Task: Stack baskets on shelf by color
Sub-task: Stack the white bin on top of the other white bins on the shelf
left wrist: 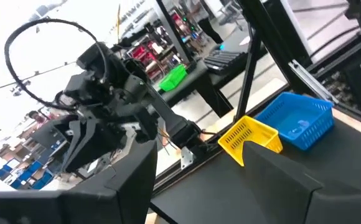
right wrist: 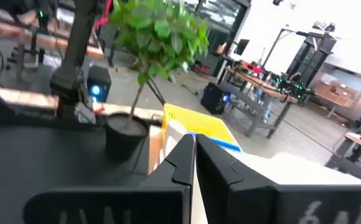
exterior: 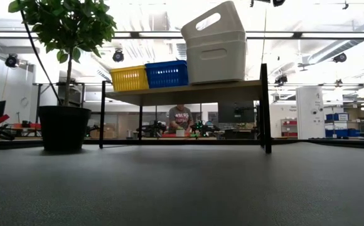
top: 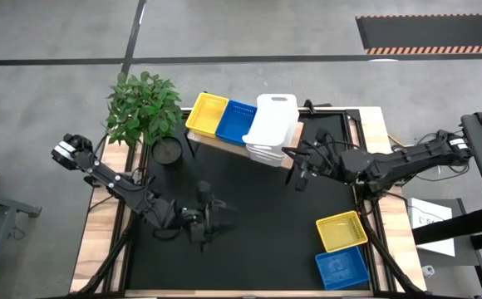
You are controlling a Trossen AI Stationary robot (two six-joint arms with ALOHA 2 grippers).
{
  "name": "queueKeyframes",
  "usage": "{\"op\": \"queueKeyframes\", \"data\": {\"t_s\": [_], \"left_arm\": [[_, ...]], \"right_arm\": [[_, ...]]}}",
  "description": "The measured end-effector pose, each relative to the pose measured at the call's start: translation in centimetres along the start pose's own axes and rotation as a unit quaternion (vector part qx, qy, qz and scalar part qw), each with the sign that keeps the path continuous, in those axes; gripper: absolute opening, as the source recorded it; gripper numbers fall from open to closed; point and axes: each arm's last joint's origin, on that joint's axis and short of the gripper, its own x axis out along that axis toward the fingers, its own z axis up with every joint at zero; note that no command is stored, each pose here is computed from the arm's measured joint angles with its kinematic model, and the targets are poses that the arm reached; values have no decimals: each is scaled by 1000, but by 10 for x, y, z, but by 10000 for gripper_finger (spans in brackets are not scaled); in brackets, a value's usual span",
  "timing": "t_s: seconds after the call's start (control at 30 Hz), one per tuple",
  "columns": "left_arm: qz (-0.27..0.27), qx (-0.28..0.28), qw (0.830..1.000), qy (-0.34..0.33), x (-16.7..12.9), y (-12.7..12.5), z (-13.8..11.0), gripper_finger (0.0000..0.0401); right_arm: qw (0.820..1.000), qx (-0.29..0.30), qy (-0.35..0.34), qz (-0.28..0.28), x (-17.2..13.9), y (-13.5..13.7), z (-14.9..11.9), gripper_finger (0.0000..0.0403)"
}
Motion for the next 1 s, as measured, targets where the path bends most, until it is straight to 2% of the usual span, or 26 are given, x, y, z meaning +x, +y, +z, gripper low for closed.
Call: {"op": "queueKeyframes", "data": {"t_s": [0.27,0.47,0.63,0.77,1.0], "left_arm": [[11,-12,1000,-14,-7,3,-4,221],[9,-10,1000,-11,-8,3,-5,221],[8,-9,1000,-11,-8,3,-5,221],[8,-9,1000,-10,-8,2,-6,221],[7,-8,1000,-10,-8,2,-6,221]], "right_arm": [[1000,18,-4,-5,-6,-21,37,9],[997,12,80,-10,10,-34,57,8],[983,-5,185,-11,32,-32,47,8],[970,-20,243,-10,41,-28,37,8],[974,-9,225,-15,43,-34,57,8]]}}
